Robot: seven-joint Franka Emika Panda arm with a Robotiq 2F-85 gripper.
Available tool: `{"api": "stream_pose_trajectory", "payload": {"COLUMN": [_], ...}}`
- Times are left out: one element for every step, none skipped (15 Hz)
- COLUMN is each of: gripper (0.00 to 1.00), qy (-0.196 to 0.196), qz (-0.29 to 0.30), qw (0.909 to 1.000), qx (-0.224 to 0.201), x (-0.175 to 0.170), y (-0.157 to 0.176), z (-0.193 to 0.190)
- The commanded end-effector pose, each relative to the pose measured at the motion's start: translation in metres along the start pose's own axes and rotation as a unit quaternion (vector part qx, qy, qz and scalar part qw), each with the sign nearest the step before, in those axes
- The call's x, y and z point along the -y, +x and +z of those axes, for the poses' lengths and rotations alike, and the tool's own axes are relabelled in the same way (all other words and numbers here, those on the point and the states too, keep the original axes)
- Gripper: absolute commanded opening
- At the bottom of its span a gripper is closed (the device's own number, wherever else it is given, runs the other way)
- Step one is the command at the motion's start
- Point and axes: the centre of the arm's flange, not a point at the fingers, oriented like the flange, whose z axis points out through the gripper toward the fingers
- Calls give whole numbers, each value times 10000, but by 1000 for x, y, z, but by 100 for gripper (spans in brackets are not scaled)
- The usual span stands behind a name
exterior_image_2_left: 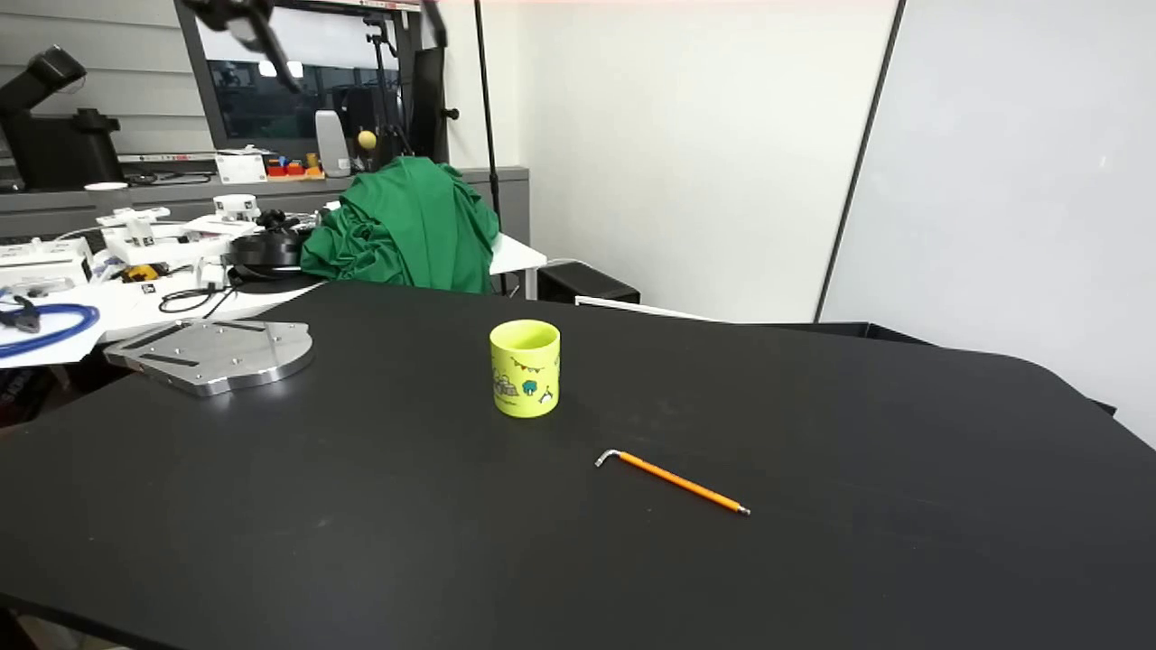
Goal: Put the orange tool in the mug
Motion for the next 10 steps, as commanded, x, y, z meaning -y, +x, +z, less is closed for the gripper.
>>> {"api": "stream_pose_trajectory", "payload": {"gripper": [100, 100, 100, 100, 100, 100, 100, 100, 100, 100], "qy": [-379, -514, -644, -756, -858, -946, -1006, -1044, -1065, -1045], "qz": [-914, -1149, -1388, -1617, -1840, -2052, -2251, -2428, -2588, -2711], "qw": [9946, 9910, 9864, 9809, 9743, 9668, 9585, 9495, 9403, 9313], "qx": [-312, -450, -595, -777, -976, -1194, -1433, -1688, -1937, -2198], "x": [-55, -71, -88, -108, -125, -144, -159, -175, -189, -202], "y": [4, 3, 2, 1, 0, -2, -3, -3, -4, -4], "z": [-8, -7, -5, -2, 0, 5, 9, 14, 20, 27]}}
